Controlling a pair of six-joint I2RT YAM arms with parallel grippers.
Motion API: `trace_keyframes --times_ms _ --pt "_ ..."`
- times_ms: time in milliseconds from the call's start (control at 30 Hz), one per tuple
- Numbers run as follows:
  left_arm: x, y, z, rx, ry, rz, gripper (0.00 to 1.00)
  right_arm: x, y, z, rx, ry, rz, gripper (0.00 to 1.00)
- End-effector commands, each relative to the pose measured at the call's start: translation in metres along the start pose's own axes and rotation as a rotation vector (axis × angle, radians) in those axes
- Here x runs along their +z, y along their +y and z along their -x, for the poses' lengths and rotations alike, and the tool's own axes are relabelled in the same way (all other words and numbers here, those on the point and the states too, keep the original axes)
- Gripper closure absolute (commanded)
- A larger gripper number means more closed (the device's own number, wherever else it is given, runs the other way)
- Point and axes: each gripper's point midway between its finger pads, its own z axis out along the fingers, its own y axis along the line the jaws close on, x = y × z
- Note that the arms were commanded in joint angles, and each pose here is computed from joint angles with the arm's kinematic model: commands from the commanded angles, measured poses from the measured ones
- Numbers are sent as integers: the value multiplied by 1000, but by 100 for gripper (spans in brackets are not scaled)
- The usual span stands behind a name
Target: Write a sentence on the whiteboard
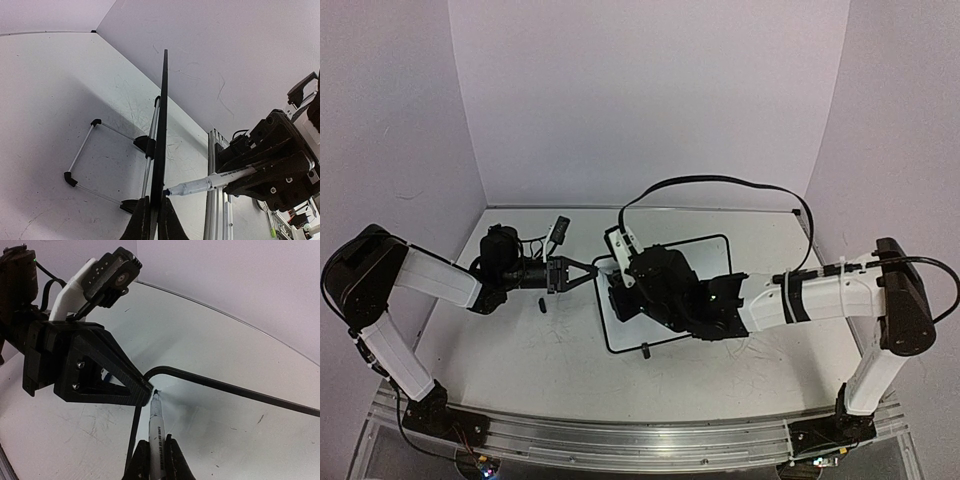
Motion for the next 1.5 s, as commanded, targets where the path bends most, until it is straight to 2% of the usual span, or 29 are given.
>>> trace_keyframes --times_ms 0,467,900,1467 --pt "3 -15 11 8 -3 -57 100 5 2 11 21 -22 -2 100" --pt "2 -16 13 11 -6 -58 100 -3 -26 -5 55 13 -136 100" --pt "2 -16 14 13 -9 -57 100 -11 -32 -24 77 55 -138 100" --pt "3 -17 15 14 -9 -62 100 -5 1 -45 84 100 -43 100"
